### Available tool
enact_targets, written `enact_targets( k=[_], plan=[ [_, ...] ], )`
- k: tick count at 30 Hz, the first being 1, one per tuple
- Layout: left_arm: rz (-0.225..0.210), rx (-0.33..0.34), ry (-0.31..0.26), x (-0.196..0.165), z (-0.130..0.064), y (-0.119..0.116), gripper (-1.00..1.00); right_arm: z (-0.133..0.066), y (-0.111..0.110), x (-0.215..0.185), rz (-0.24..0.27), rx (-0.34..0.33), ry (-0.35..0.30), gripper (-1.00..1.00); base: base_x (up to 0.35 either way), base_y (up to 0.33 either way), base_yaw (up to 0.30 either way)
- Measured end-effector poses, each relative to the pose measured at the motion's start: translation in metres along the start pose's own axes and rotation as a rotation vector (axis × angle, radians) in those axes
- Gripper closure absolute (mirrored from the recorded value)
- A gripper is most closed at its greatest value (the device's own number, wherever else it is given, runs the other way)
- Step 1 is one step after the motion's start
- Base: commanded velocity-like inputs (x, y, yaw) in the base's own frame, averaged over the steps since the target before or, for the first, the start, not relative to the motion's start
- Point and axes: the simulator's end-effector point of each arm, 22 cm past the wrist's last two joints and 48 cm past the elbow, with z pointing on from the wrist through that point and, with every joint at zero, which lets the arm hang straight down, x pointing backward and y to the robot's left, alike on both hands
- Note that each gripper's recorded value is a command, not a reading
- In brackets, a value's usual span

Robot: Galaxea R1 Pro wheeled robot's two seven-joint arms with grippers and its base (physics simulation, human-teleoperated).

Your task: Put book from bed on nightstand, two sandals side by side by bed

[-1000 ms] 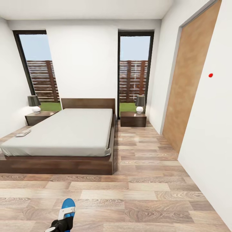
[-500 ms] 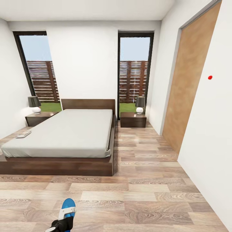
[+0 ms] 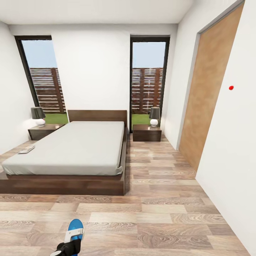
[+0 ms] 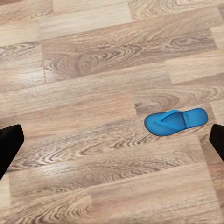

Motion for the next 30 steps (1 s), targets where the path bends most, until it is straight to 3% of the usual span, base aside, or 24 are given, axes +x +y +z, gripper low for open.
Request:
enact_targets(
  k=[30],
  plan=[
    [0.000, 0.001, 0.003, -0.027, -0.034, -0.001, 1.00, -0.036, 0.002, -0.021, 0.000, -0.001, 0.010, -1.00, 0.000, 0.000, 0.000]
  ],
)
